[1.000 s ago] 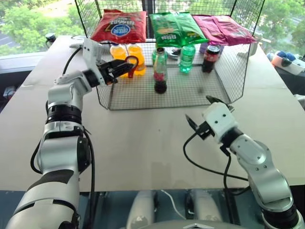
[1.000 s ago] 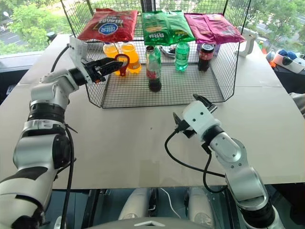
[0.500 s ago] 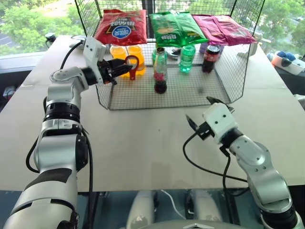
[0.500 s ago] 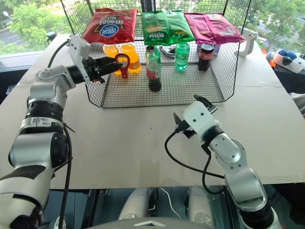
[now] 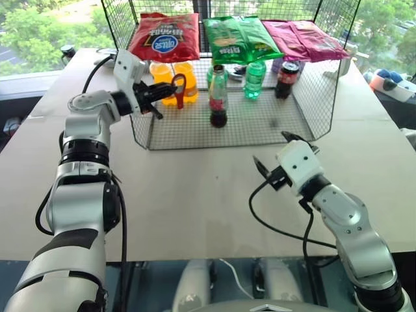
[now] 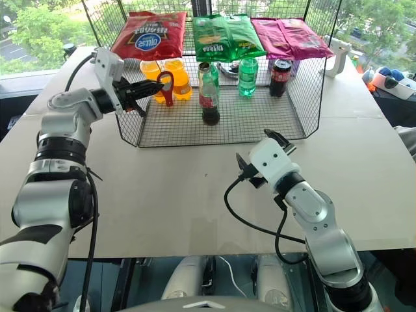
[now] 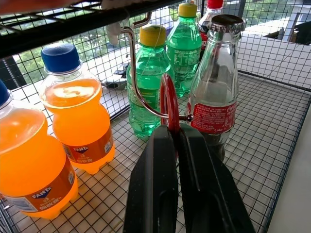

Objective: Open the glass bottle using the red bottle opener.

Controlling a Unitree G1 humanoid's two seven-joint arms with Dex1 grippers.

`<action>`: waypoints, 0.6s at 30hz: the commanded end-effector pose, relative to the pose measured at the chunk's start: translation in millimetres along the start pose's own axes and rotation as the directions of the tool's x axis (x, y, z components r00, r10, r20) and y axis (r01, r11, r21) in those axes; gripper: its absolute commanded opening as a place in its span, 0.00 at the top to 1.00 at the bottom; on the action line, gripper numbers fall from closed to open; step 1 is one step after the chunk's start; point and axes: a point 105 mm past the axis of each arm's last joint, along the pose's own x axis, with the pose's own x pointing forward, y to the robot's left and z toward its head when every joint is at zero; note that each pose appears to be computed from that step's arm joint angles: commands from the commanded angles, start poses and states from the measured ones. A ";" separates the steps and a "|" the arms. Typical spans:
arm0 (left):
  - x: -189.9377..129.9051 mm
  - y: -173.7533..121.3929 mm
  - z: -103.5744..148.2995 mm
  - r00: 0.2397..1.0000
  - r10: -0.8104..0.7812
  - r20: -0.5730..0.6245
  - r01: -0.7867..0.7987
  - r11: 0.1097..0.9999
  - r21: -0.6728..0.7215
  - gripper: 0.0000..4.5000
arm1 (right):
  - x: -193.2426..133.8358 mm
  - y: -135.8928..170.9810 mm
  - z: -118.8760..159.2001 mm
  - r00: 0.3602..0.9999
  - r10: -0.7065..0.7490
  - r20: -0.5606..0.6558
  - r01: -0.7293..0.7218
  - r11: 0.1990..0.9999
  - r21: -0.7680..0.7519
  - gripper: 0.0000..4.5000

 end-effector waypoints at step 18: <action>-17.1 -63.9 8.7 0.967 -0.045 0.251 0.198 0.751 -0.630 0.99 | -0.7 -11.1 18.0 0.998 0.021 0.053 -0.017 0.997 -0.076 0.00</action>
